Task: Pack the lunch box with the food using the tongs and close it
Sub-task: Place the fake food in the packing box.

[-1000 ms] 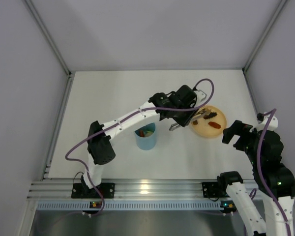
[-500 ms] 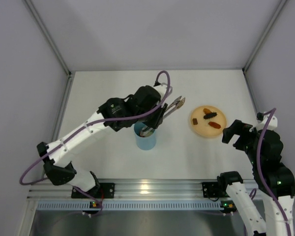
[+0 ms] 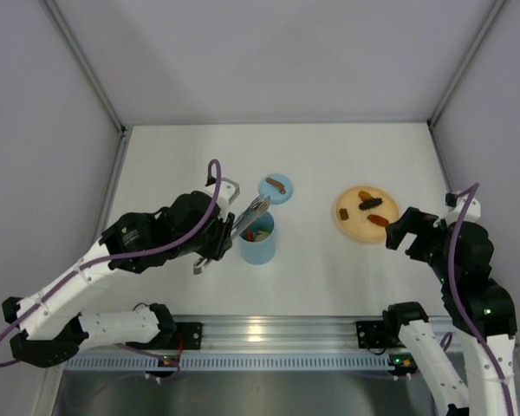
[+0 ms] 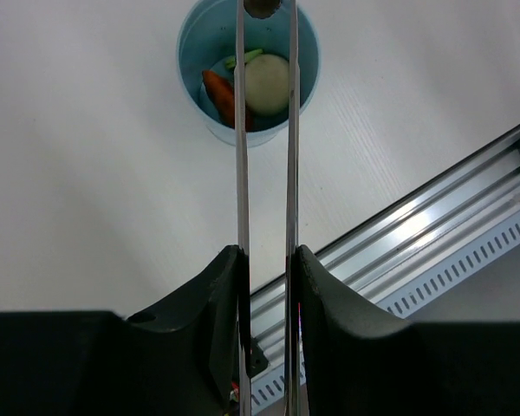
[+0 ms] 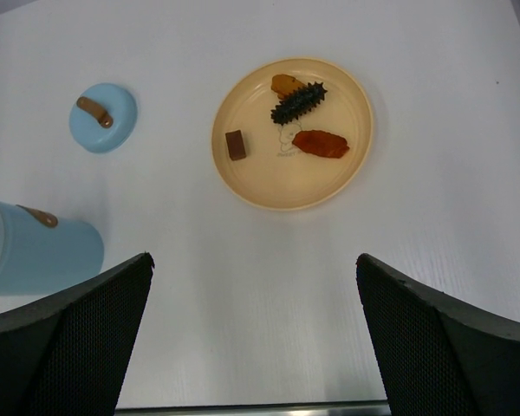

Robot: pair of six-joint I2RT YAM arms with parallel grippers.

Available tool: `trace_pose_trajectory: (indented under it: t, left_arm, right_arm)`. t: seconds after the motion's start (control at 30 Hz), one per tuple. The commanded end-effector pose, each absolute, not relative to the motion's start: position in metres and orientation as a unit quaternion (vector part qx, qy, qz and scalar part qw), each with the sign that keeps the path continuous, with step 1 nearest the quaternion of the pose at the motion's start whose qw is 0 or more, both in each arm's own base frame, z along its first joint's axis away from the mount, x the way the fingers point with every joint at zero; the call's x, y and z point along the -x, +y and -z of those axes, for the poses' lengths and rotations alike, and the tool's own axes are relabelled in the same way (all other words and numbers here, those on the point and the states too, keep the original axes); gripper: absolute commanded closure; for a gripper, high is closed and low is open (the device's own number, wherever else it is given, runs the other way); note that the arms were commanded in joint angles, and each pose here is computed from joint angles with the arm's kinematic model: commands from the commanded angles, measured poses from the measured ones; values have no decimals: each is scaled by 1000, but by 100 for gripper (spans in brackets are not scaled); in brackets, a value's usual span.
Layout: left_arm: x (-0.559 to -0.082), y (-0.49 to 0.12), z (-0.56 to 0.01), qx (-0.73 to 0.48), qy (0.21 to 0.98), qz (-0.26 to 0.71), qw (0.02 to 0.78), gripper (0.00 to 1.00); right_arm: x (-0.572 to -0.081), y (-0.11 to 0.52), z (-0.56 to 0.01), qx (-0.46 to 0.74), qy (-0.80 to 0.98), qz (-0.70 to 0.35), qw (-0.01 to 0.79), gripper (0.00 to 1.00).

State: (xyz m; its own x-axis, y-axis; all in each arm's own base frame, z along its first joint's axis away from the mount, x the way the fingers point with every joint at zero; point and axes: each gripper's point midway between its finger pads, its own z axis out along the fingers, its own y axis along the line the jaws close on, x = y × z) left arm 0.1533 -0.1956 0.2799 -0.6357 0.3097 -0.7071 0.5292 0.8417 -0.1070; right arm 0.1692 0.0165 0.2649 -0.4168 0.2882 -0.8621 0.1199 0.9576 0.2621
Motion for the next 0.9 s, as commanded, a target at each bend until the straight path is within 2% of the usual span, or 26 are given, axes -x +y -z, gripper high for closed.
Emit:
trace_pose_trajectory:
  t: [0.0,0.4,0.6,0.87]
  left_arm:
    - [-144,-184,-269,-219,899,155,347,71]
    - [-132,-173,-254,-217,904,159,331,65]
    - [-132,-174,-255,-218,904,161,331,55]
    - [-138,-178,-275,-212,896,169,352,53]
  right_arm:
    - [-183,22,-274,-124,823,-101,545,0]
    - [-186,22,-262,-127,827,-99,538,1]
    - [-185,23,-261,-126,828,-99,537,1]
    - [-185,22,-262,-126,827,-99,539,1]
